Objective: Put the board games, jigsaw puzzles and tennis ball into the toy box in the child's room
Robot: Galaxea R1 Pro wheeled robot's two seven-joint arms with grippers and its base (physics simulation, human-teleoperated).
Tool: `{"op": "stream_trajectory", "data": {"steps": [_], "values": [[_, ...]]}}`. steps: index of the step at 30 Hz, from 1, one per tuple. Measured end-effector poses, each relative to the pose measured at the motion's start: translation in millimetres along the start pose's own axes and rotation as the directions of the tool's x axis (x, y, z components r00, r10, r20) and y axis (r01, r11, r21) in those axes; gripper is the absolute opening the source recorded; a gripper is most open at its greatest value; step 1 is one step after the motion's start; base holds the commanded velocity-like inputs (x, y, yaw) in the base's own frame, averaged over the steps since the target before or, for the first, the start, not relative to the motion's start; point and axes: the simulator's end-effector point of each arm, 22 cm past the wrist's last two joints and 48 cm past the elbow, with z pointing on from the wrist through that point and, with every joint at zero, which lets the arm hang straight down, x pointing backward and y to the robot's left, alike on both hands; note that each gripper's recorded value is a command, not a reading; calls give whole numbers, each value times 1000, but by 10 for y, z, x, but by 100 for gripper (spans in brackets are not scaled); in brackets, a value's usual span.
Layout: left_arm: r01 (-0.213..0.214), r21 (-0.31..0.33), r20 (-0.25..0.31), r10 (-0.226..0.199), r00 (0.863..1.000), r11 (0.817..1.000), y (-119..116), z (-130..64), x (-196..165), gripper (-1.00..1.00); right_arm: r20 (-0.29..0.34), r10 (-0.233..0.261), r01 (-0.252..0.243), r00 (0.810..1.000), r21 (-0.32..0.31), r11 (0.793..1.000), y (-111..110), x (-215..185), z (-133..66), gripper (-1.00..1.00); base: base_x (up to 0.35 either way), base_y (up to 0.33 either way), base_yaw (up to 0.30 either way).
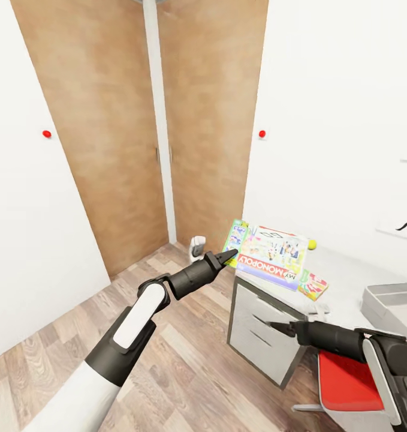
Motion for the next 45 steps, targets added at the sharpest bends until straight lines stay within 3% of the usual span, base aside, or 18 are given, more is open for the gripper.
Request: {"op": "stream_trajectory", "data": {"steps": [5, 13, 18, 27, 38, 45], "values": [[1, 4, -1, -1, 1000, 1000, -13, 2, 2, -100, 20, -1, 2, 1000, -58, 998, 17, -88, -175, 100, 4, 4, -285], [-2, -3, -6, 2, 1000, 1000, 45, -41, 14, -100, 57, 13, -8, 998, -73, 997, -56, -200, -356, 100, 1, 1, -287], [-28, 16, -2, 28, 1000, 999, 166, -273, -89, -100, 83, 21, -14, 996, -75, 997, -112, -272, -471, 100, 0, 0, -288], [-36, 48, 4, 36, 999, 998, 317, -547, -100, -100, 90, 13, -4, 996, -103, 995, -96, -322, -576, 100, 0, 0, -288], [-81, 47, 3, 81, 997, 996, 607, -696, 60, -100, 94, 3, 8, 996, -118, 993, -91, -368, -658, 100, 0, 0, -288], [-67, 32, 24, 66, 998, 997, 837, -745, 76, -100, 112, 8, 15, 994, -207, 978, 83, -439, -754, 100, 0, 0, -288]]}}
